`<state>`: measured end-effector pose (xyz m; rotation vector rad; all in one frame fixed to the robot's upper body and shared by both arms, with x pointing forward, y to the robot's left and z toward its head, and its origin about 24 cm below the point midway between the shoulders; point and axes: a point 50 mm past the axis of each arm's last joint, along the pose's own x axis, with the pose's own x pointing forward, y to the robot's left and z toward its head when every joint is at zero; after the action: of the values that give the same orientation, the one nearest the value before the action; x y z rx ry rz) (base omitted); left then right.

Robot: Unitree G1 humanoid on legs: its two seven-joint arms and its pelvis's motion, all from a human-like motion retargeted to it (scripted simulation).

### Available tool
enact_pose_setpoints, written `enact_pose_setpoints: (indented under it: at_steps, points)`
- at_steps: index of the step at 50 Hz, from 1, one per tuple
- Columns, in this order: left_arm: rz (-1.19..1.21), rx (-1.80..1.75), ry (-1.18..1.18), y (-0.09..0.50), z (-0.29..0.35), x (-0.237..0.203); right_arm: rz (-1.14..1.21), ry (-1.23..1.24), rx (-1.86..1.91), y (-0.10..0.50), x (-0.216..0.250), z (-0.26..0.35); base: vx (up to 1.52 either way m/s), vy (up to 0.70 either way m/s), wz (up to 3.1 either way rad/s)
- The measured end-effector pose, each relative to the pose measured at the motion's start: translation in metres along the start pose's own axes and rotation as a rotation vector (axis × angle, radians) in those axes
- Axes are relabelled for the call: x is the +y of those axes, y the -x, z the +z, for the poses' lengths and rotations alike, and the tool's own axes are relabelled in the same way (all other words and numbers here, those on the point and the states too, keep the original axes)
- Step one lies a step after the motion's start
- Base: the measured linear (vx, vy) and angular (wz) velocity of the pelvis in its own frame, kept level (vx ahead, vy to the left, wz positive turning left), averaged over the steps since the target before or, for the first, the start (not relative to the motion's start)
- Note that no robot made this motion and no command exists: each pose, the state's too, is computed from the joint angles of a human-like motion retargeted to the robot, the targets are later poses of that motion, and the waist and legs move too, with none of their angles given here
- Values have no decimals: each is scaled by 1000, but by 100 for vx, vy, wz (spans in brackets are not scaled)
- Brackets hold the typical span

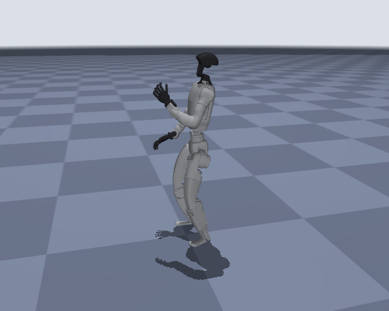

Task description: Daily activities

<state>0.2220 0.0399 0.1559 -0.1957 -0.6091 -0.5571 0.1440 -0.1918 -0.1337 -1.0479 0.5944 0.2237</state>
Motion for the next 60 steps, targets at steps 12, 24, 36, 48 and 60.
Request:
enact_pose_setpoints:
  at_steps: [12, 24, 36, 48, 60]
  points:
    - [-105, 10, 102, -16, 0, -20, 38, 4, 30, 9, 10, -8, 0, 0, 0]
    - [-141, -55, -38, -12, 6, -17, 58, 27, 46, 14, 15, -13, 0, 0, 0]
    - [-37, 8, -474, 30, -4, 35, 23, 26, 65, 17, 15, -19, 0, 0, 0]
    - [148, 267, -809, 98, -18, 89, -91, -32, 87, 12, 5, -17, 0, 0, 0]
    - [264, 482, -911, 138, -35, 109, -134, -80, 93, 7, -5, -16, 0, 0, 0]
